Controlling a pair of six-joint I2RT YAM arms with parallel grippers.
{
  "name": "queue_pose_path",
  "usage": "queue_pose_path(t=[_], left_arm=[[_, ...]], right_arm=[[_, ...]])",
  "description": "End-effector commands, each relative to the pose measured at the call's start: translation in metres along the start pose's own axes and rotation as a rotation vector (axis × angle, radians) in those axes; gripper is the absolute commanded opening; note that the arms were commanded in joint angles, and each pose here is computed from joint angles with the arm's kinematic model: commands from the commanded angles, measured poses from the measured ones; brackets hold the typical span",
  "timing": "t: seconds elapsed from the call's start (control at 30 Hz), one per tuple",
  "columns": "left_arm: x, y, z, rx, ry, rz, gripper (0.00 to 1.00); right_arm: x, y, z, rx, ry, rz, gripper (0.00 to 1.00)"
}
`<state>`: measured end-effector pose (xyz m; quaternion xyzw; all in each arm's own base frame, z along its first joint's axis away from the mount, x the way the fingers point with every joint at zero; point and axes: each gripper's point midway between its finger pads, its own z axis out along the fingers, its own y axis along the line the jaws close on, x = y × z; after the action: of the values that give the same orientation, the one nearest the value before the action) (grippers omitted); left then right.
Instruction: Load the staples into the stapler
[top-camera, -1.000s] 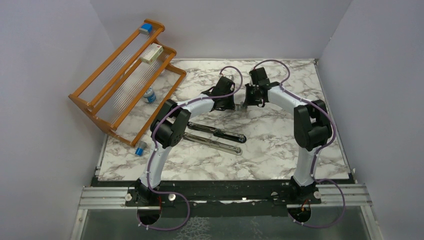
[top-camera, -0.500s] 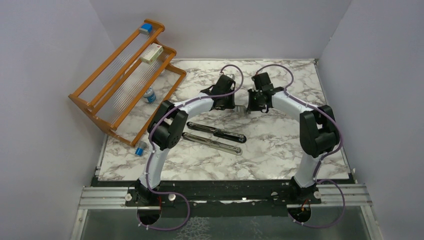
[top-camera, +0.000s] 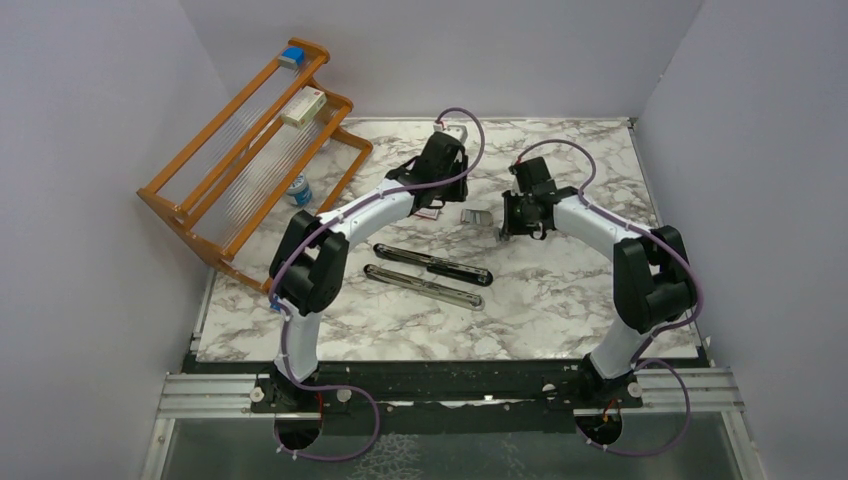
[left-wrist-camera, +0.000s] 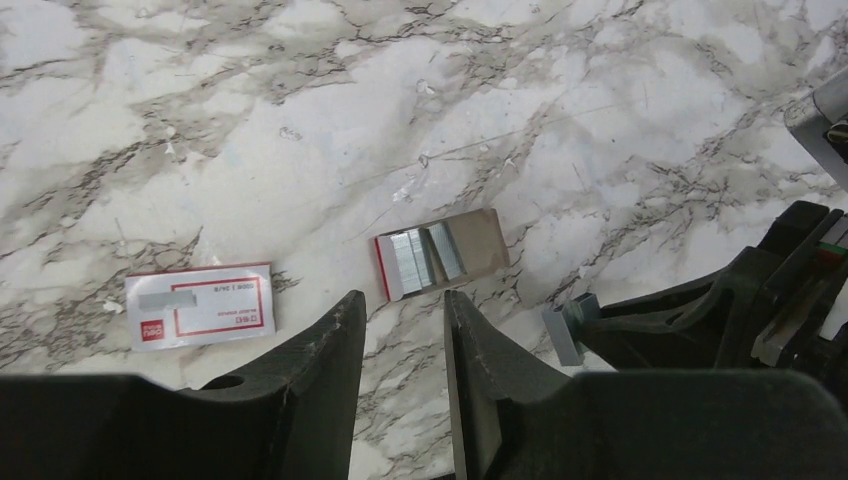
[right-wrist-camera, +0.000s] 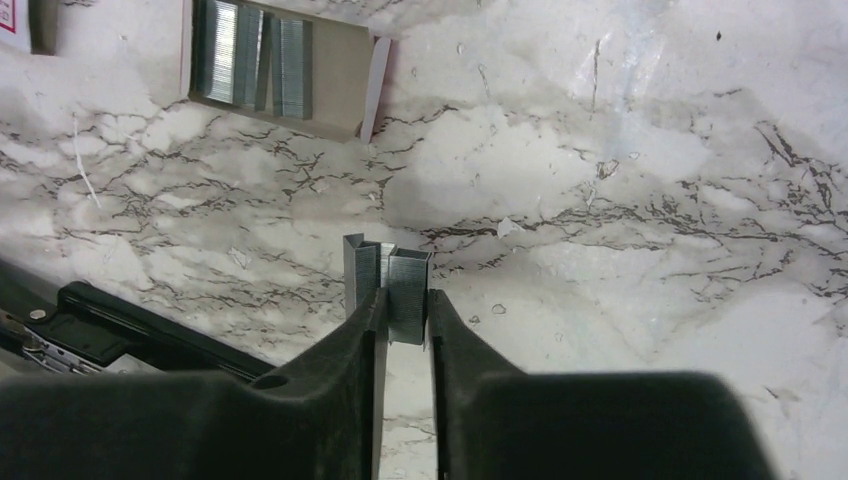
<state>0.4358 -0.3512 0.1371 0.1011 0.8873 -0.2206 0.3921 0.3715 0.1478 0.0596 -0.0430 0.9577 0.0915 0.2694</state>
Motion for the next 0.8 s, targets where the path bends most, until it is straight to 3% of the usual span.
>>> queue_pose_path(t=[0.0, 0.17, 0.57, 0.77], left_arm=[[-0.001, 0.024, -0.019, -0.100, -0.017, 0.068, 0.38], [0.000, 0.030, -0.020, -0.124, -0.019, 0.088, 0.38], [0.001, 0.032, -0.015, -0.116, -0.009, 0.085, 0.38], [0.001, 0.033, -0.014, -0.114, -0.008, 0.079, 0.38]], right_arm=[[0.012, -0.013, 0.001, 0.053, 0.026, -0.020, 0.29], [0.004, -0.027, -0.011, 0.142, -0.045, 0.038, 0.39], [0.017, -0.023, 0.000, 0.101, -0.036, 0.043, 0.40], [0.005, 0.008, -0.007, -0.090, -0.095, -0.027, 0.40]])
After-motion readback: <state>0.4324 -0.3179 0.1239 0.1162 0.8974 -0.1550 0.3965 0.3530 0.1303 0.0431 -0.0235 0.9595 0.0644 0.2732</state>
